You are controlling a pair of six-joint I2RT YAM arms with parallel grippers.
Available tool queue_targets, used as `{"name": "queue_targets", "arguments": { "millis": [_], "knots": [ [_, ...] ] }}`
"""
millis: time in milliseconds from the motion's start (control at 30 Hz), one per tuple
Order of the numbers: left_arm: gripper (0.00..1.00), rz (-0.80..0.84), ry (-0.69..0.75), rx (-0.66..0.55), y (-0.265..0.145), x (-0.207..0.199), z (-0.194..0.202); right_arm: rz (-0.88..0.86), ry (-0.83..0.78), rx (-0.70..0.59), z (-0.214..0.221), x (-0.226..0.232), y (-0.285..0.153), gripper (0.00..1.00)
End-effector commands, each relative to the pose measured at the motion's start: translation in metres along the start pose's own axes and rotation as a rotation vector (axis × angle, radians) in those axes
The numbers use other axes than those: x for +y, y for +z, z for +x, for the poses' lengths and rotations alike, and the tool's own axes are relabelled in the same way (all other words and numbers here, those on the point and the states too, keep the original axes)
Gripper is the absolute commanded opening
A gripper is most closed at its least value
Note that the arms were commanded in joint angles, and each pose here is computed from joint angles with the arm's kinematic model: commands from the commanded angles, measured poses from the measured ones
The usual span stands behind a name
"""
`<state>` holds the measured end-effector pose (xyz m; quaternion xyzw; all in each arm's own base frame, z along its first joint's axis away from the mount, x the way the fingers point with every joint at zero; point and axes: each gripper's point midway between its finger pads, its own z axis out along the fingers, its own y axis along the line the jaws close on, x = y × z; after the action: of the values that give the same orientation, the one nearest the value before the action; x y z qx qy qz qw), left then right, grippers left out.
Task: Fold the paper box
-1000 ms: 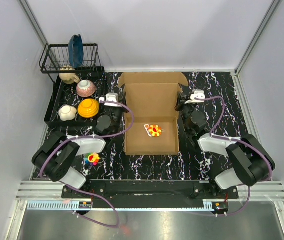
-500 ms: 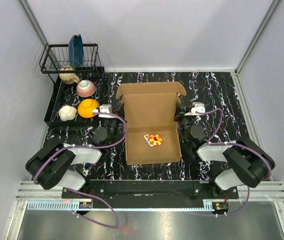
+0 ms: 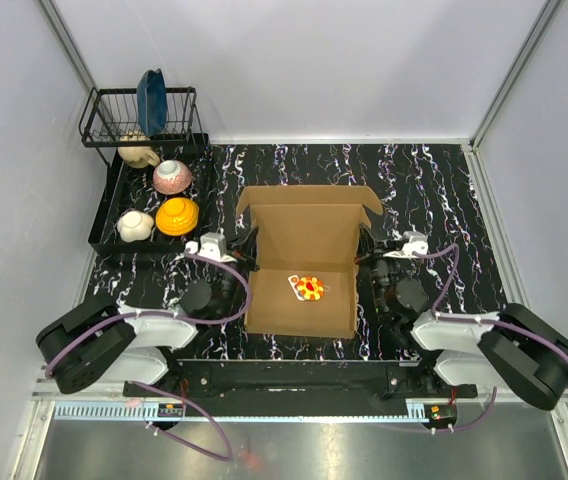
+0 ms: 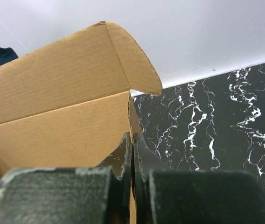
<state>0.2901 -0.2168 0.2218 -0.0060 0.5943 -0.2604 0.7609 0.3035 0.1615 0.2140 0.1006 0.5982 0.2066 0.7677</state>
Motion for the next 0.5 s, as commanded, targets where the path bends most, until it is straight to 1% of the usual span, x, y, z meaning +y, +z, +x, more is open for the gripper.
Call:
{"name": "queue_targets", "arguments": {
  "millis": [0,267,333,367,467],
  "knots": [
    [0.00,0.179,-0.158,-0.104,-0.029,-0.037,-0.027,-0.063,-0.061,0.278,0.065,0.002,-0.041,0.00],
    [0.00,0.136,-0.141,-0.066,-0.062,-0.015,-0.017,-0.043,-0.022,0.362,0.079,-0.007,-0.071,0.00],
    [0.00,0.127,-0.151,-0.071,-0.064,-0.015,-0.020,-0.028,-0.010,0.371,0.081,-0.010,-0.075,0.00],
    [0.00,0.123,-0.138,-0.048,-0.071,-0.010,-0.013,-0.033,-0.008,0.381,0.083,-0.010,-0.079,0.00],
    [0.00,0.116,-0.137,-0.028,-0.078,-0.008,-0.007,-0.024,-0.002,0.382,0.082,-0.010,-0.083,0.00]
  ]
}}
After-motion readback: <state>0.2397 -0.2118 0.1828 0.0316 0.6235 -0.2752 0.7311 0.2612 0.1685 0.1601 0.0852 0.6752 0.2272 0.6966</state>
